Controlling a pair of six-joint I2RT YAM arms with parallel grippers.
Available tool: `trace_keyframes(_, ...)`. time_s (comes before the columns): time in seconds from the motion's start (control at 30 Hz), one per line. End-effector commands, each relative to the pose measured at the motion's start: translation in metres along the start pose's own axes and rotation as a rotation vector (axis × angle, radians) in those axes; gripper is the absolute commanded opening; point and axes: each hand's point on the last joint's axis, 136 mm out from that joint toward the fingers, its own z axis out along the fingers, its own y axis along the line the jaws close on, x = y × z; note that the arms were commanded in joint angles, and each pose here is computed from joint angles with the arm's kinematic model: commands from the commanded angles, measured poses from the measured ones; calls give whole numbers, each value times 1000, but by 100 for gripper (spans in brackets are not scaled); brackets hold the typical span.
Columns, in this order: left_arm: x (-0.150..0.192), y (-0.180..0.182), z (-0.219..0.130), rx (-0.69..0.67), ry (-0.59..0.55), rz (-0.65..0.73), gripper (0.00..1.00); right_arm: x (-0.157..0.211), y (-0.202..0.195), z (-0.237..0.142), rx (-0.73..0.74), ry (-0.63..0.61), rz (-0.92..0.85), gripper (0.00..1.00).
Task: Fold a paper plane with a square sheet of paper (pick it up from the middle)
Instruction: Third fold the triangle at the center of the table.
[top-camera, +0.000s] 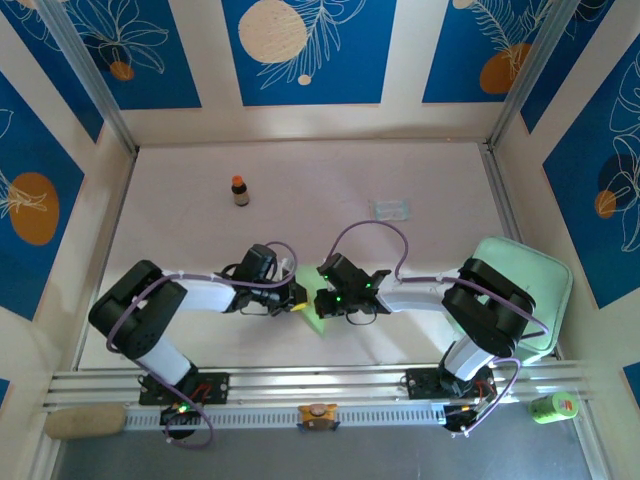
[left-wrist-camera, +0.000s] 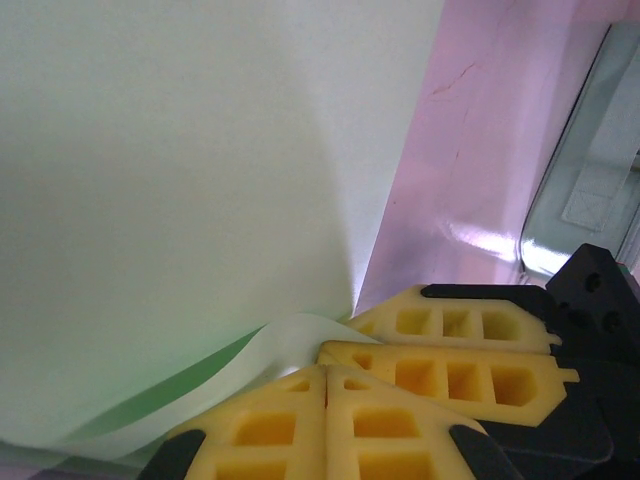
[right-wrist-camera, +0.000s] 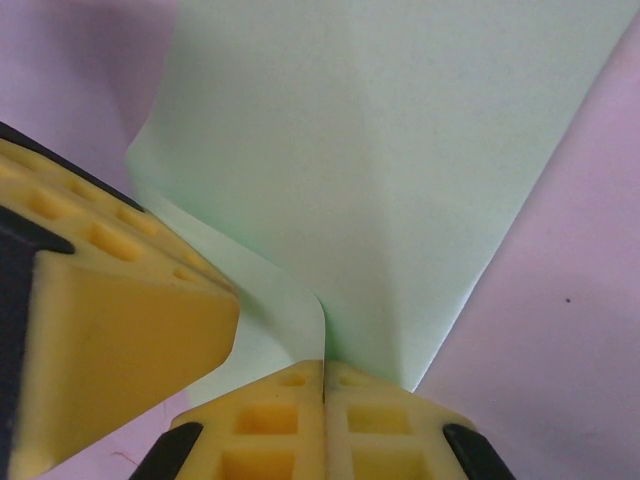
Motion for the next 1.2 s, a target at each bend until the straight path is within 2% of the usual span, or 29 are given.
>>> trace_keyframes(0.0,2,-11,-7,17,-10,51,1,22,-24,5,71,71,13,3)
trace_keyframes(0.07,1,-16,-11,20,-22,68,4,21,-24,5,71,69,13,3)
trace_keyframes(0.4,5,-2,-8,-10,-7,43,4,20,-25,6,71,69,15,3)
trace_keyframes(0.87,14,35,3,-107,32,2,1,20,-21,3,56,66,13,4)
trace_keyframes(1.03,14,37,2,-117,31,0,0,15,-15,-2,43,53,15,10)
trace_keyframes(1.17,14,37,2,-120,28,2,0,8,-8,-11,32,37,15,19)
